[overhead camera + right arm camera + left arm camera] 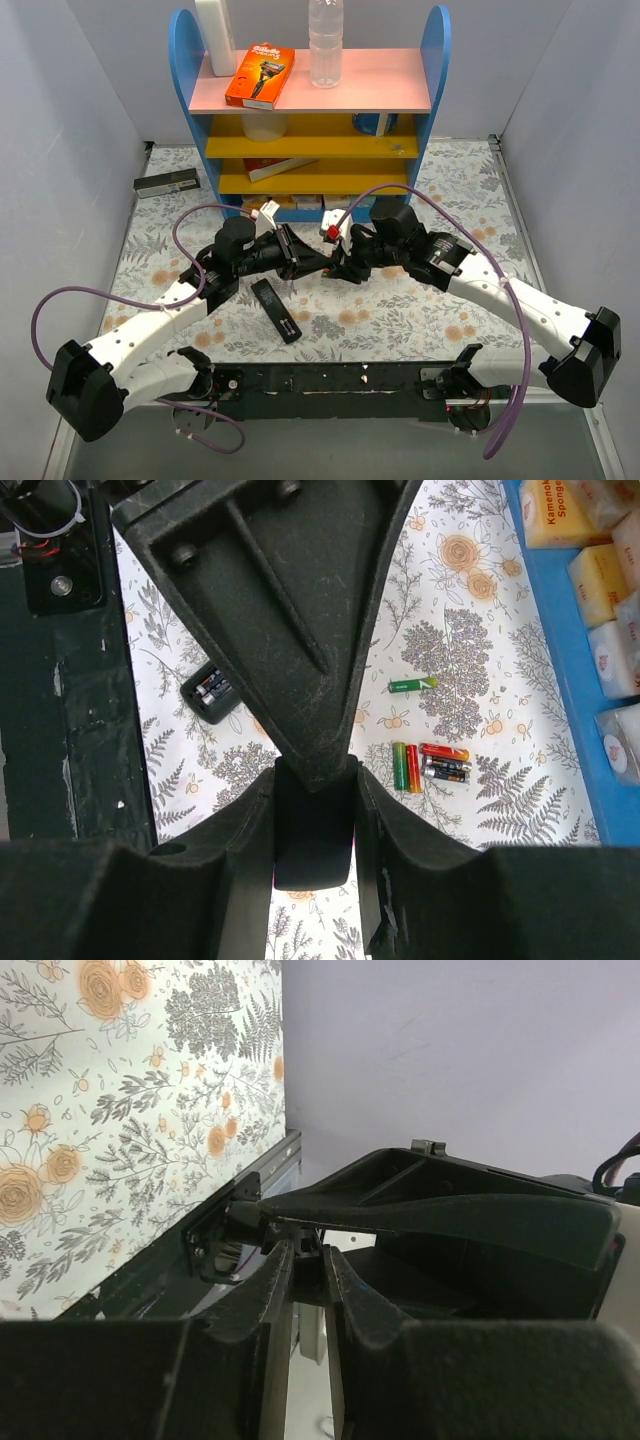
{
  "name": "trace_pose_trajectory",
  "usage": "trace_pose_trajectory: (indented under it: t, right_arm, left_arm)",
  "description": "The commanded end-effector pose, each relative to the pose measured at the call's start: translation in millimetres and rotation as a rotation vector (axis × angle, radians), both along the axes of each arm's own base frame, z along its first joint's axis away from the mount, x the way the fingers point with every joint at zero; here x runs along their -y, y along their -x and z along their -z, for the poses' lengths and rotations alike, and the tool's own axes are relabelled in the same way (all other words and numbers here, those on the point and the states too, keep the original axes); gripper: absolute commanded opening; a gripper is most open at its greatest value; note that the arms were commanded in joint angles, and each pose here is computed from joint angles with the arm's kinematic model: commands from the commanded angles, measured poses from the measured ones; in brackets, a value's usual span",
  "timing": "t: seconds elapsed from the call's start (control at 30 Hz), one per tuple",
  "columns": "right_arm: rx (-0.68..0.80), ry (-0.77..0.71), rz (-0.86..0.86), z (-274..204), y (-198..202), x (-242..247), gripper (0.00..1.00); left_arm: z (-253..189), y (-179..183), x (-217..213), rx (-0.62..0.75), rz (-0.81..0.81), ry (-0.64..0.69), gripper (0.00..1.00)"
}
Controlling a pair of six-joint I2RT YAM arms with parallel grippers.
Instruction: Load the batteries into the remote control
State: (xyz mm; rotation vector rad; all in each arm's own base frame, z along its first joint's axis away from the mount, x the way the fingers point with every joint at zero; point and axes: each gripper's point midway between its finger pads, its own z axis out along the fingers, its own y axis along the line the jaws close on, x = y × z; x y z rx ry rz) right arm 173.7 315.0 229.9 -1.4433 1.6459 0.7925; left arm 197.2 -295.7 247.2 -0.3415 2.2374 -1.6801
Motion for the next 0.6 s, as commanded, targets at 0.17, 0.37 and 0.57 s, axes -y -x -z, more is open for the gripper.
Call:
trace_pose_trajectory:
  t: [0.17,0.37,0.57]
  right_arm:
    - [-0.113,-0.025,-0.004,0.0,15.7,-9.0,0.08]
    - [-0.21,0.056,0.154,50.9,23.9,-8.3,0.02]
    - [-0.241,0.054,0.366,87.7,31.7,-28.6,0.05]
  left_arm:
    - [10.9,-20.9,-27.5,0.074,-0.167,-0.152,0.42]
    - [26.2,-28.9,-75.7,0.069,-0.394,-0.296,0.76]
    - [49.2,-30.0,-149.2,0.034,-0.676,-0.535,0.87]
